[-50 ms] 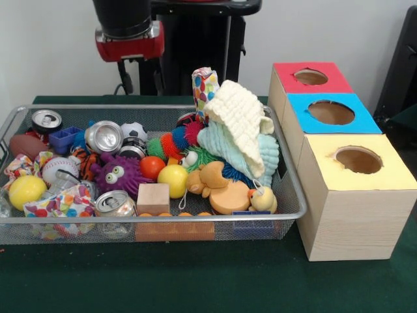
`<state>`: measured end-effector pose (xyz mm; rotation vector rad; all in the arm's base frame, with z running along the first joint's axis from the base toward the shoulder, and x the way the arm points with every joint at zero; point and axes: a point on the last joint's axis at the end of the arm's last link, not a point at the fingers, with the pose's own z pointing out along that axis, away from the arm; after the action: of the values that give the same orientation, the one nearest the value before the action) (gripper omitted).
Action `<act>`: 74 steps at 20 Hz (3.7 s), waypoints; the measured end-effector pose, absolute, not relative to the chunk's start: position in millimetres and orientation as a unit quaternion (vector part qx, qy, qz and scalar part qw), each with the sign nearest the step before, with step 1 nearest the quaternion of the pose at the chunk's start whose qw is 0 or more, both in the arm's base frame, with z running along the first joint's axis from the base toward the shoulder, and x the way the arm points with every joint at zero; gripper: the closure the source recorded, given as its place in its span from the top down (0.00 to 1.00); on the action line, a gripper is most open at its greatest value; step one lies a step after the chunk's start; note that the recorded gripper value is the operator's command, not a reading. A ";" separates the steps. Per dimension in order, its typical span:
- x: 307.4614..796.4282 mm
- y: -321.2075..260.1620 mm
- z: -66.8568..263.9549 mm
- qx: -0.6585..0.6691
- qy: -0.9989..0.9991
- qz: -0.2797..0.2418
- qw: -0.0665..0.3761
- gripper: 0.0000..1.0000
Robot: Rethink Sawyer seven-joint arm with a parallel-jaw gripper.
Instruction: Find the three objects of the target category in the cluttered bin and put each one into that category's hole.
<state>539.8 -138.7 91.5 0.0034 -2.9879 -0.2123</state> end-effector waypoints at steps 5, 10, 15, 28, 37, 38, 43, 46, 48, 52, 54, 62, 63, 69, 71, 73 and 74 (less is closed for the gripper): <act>527.4 -161.0 65.4 -0.007 -0.993 -0.090 0.075 1.00; 514.1 -179.2 50.8 -0.015 -0.992 -0.101 0.076 1.00; 503.1 -205.0 43.5 -0.023 -0.993 -0.098 0.062 1.00; 452.2 -249.2 34.5 -0.039 -0.995 -0.087 0.030 1.00; 404.2 -259.2 32.5 -0.046 -0.995 -0.090 0.019 1.00; 399.9 -260.1 31.9 -0.047 -0.995 -0.090 0.020 1.00; 382.3 -263.4 28.2 -0.043 -0.995 -0.087 0.023 1.00; 379.4 -260.8 26.4 -0.034 -0.996 -0.083 0.023 1.00; 383.0 -255.1 26.1 -0.025 -0.996 -0.082 0.024 1.00; 396.3 -234.9 26.4 0.001 -0.996 -0.082 0.025 1.00; 402.4 -226.0 26.8 0.012 -0.996 -0.082 0.024 1.00; 435.9 -179.2 31.2 0.066 -0.994 -0.081 0.020 1.00; 441.4 -174.4 32.1 0.070 -0.994 -0.080 0.019 1.00; 473.8 -165.7 37.9 0.073 -0.994 -0.074 0.012 1.00; 488.7 -168.2 41.4 0.069 -0.995 -0.071 0.012 1.00; 497.0 -171.0 43.4 0.065 -0.995 -0.068 0.014 1.00; 503.5 -173.5 45.4 0.062 -0.996 -0.066 0.018 1.00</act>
<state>503.5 -173.5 45.4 0.1923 -3.0930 -0.2036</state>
